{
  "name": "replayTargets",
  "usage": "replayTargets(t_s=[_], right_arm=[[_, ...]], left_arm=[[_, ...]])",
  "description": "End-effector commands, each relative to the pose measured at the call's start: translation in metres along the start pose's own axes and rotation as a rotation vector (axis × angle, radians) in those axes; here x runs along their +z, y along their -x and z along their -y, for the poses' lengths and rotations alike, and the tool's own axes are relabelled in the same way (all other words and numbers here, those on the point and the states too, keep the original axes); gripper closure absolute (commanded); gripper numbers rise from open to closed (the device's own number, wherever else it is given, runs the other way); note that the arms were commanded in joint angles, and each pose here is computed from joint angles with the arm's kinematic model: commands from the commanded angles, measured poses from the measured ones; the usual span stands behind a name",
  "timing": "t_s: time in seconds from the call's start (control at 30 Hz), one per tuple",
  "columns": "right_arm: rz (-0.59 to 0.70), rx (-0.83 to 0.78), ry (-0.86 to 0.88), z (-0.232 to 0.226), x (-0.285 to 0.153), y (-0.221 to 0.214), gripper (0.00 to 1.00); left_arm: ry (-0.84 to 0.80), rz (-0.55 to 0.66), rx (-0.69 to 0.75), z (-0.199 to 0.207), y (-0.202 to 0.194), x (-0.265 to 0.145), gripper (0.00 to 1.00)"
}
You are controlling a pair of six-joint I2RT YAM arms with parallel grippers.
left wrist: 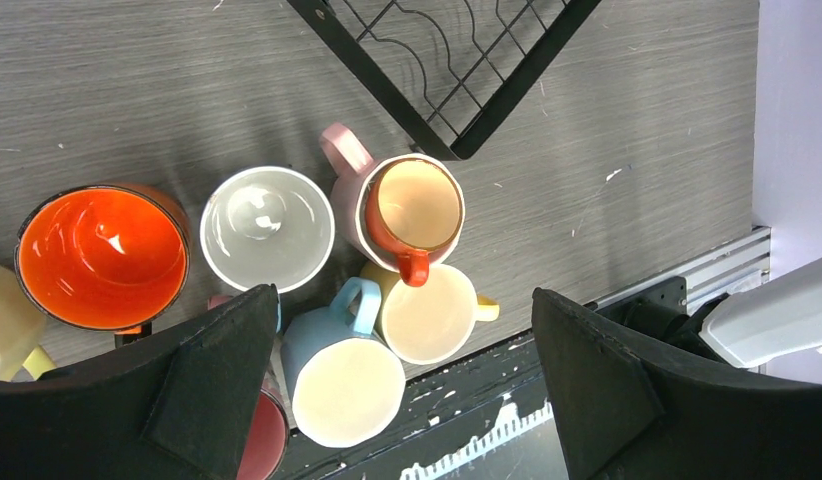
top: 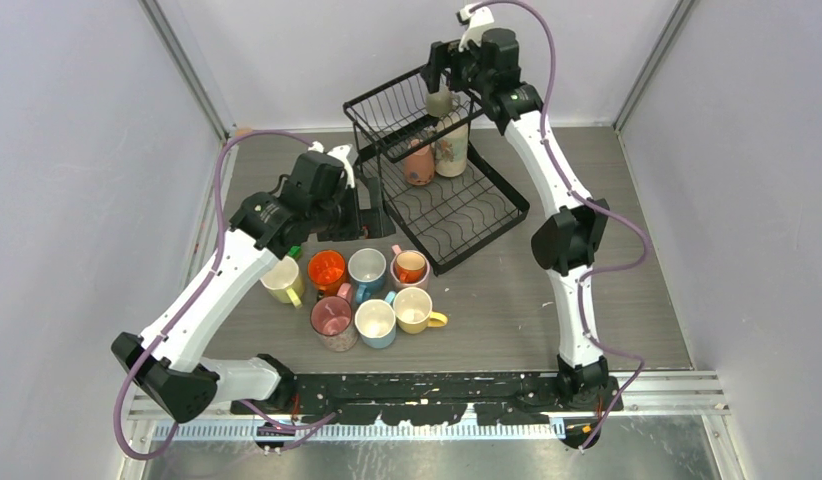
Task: Unload the cups from the dish rack
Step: Unload the cup from the dish rack.
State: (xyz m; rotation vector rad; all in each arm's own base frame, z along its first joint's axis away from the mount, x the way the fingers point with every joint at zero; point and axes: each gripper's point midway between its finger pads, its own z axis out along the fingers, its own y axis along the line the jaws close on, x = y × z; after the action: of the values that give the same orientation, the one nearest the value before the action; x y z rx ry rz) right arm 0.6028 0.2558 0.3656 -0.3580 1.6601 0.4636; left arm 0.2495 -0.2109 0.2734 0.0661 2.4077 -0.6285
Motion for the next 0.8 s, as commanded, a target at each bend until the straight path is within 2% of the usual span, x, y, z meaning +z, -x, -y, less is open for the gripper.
replayTargets(t_s=[0.0,0.2,0.5,0.77], right_arm=[[0.022,-0.015,0.024,-0.001,0.010,0.000,0.00],[0.030,-0.014,0.016,0.002,0.020,-0.006,0.03],[-0.037,-0.008,-0.005,0.009,0.025,-0.035,0.10],[-0.116,-0.029,-0.029,0.009,0.023,-0.061,0.11]], left_arm=[[-0.016,0.029,0.024,0.006,0.009,-0.004,0.00],[-0.008,0.027,0.024,0.005,0.009,-0.005,0.00],[-0.006,0.020,0.021,0.004,0.008,-0.004,0.00],[-0.012,0.018,0.020,0.005,0.007,-0.003,0.00]])
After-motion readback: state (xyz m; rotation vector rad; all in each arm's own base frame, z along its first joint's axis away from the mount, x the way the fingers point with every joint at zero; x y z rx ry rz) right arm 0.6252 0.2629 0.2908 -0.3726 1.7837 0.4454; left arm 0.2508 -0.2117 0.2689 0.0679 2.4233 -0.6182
